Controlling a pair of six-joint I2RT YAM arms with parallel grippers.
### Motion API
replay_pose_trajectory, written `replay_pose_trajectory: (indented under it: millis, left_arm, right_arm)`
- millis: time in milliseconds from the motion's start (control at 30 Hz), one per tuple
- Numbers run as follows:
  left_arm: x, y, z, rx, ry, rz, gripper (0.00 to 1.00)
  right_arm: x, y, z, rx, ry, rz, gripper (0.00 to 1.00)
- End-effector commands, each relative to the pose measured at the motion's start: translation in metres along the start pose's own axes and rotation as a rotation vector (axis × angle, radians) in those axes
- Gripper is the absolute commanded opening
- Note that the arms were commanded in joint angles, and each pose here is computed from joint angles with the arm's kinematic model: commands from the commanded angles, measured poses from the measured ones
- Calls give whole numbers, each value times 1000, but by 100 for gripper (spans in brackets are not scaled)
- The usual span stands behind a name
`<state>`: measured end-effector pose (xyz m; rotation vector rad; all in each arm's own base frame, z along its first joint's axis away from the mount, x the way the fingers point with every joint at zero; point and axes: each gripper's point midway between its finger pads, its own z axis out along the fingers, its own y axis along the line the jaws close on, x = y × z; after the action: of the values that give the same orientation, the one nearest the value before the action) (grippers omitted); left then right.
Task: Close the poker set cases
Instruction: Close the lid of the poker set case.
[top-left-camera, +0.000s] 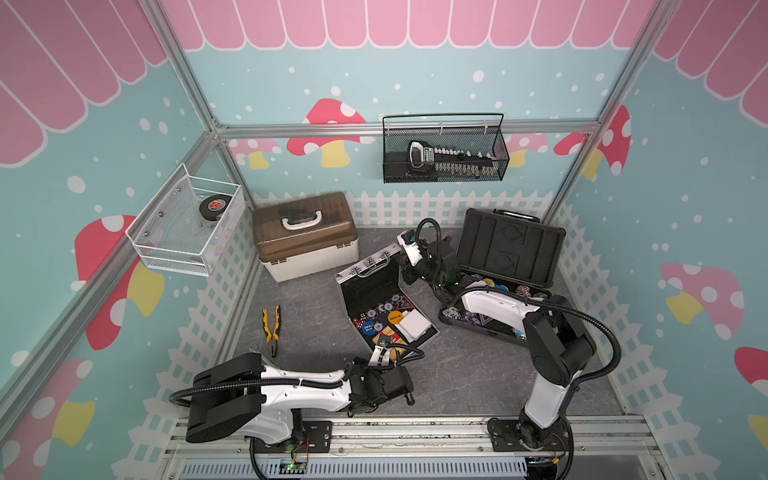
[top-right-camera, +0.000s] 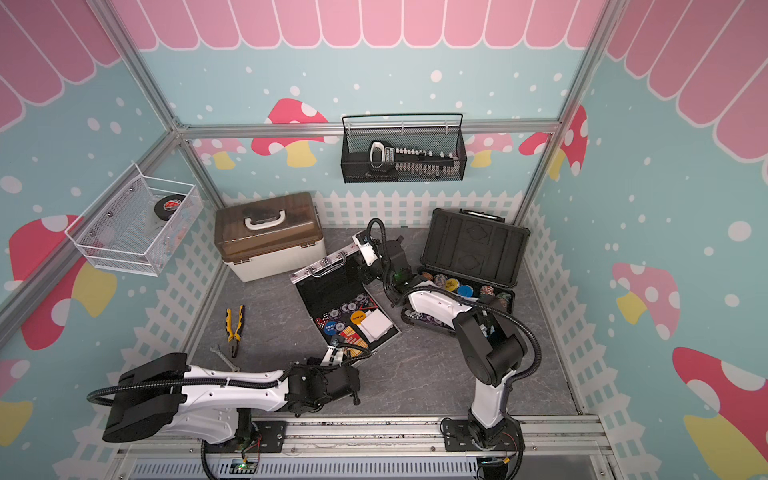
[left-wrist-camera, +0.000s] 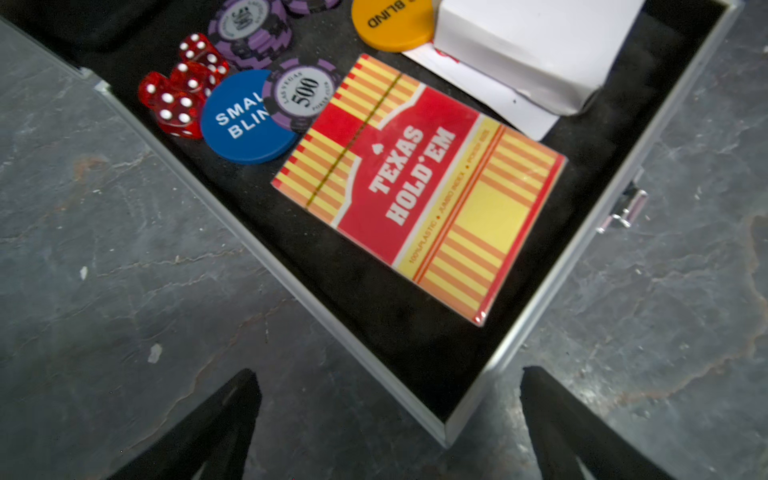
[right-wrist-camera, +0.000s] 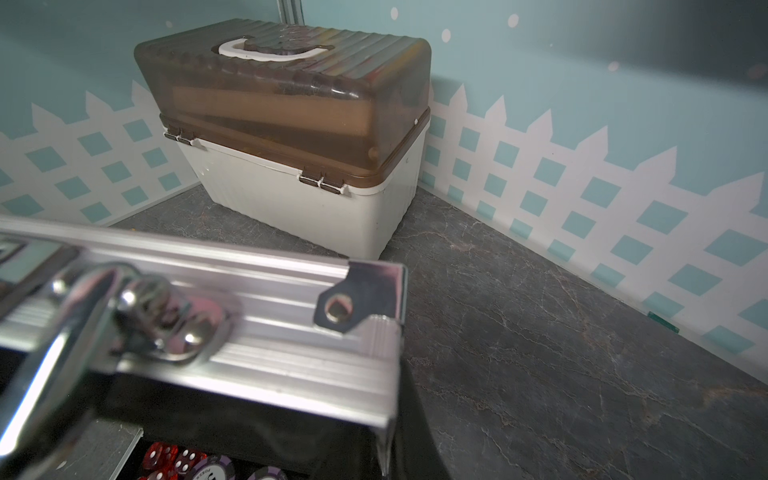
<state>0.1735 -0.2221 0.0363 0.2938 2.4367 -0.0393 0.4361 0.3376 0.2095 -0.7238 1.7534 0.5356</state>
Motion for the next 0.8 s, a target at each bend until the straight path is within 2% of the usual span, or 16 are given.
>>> replay_pose_trajectory:
  millis: [0,333,533,767]
  left_arm:
    - [-1,17,9,-55,-19,-79,98]
    - [-7,52,23,-131,-31,-165,98]
    - [-18,81,31,-129,-72,-272,99]
    - [-39,102,34,-174,-117,-274,99]
  right_arm:
    - [-2,-2,-4,12,-13,5,0]
    - [4,-1,-9,16,-2,12,0]
    - [13,-4,-12,35,10,19,0]
    - [34,-3,-11,34,47,39,0]
